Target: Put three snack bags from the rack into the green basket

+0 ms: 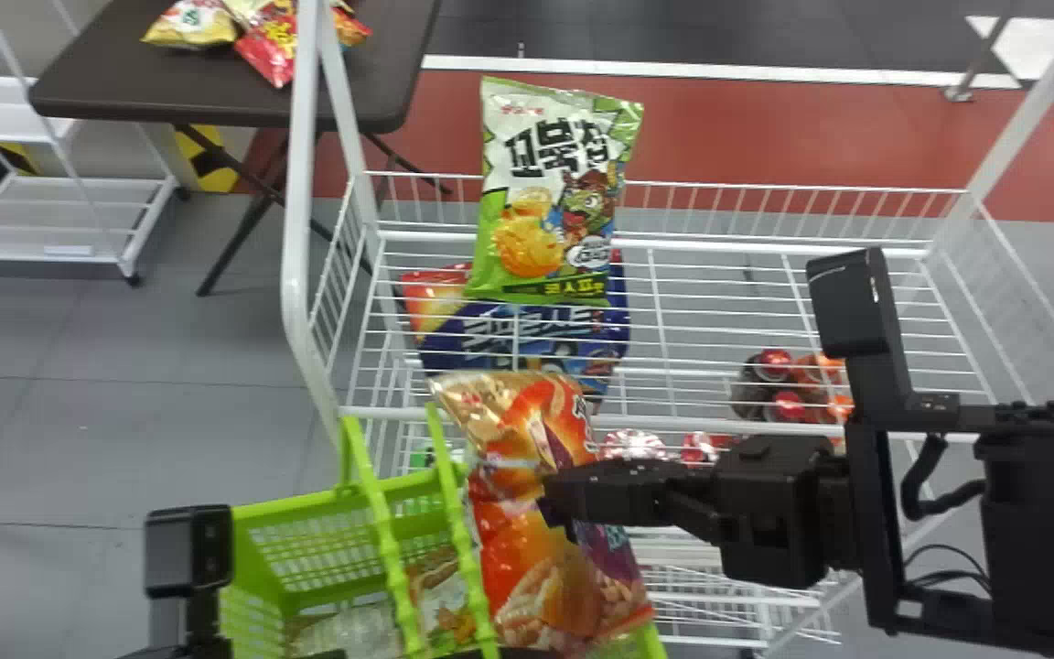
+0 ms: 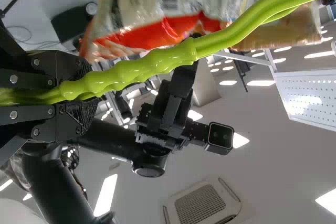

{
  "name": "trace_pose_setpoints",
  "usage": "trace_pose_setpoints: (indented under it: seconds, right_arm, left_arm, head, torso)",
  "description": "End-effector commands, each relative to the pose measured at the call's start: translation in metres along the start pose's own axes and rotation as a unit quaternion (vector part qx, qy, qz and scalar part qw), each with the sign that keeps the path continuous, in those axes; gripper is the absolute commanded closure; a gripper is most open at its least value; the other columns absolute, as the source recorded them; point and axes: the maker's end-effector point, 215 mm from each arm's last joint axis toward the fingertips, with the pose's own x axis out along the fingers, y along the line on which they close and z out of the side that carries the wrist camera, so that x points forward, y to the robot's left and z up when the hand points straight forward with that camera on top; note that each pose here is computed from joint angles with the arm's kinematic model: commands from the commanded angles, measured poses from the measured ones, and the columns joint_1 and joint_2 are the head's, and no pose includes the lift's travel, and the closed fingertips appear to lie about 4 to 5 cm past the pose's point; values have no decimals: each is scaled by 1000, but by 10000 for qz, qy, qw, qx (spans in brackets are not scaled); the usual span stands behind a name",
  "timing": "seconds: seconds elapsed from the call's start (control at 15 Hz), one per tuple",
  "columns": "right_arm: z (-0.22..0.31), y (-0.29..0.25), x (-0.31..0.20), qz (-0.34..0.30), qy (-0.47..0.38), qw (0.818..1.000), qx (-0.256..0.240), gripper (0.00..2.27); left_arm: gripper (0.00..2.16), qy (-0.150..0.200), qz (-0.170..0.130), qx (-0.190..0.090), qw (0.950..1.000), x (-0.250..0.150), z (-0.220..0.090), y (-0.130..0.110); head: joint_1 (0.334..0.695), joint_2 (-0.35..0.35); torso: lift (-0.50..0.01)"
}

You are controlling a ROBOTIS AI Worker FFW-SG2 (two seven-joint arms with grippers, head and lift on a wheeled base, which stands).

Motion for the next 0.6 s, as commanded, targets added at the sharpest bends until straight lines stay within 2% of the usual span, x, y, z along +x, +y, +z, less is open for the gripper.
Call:
trace_pose_setpoints:
  seconds: [0.0, 0.2, 0.27, 0.33, 0.4, 0.47, 0.53]
  right_arm:
    - [-16, 3, 14, 81, 234, 9997, 93, 2250]
    - [-34, 8, 28, 203, 469, 9985, 185, 2229]
    - [-37, 9, 30, 236, 512, 9982, 206, 2098]
    - [-37, 10, 29, 253, 508, 9982, 200, 1585]
    - [-35, 9, 26, 226, 467, 9985, 188, 518]
    - [-33, 9, 23, 245, 436, 9985, 206, -2]
    - [-31, 6, 18, 250, 379, 9986, 253, -2]
  left_arm:
    - [2148, -3, -28, 9, 10000, 2, 0, -1]
    - [2148, -2, -30, 17, 10000, 2, 1, -1]
    - [2148, -8, -23, 11, 10000, 1, 1, 0]
    - [2148, -12, -18, 20, 10000, 1, 1, 0]
    - [2148, -22, -5, 16, 10000, 0, 2, 0]
    - [2148, -31, -1, 19, 10000, -1, 2, 0]
    - [2148, -41, 5, 15, 10000, -2, 3, 1]
  head:
    - [695, 71]
    - [695, 101]
    - [695, 117]
    - [695, 125]
    - [695, 132]
    - [695, 136]
    - [695, 137]
  torso:
    - [0]
    - [0]
    - [0]
    - [0]
    - [0]
    - [0]
    - [0]
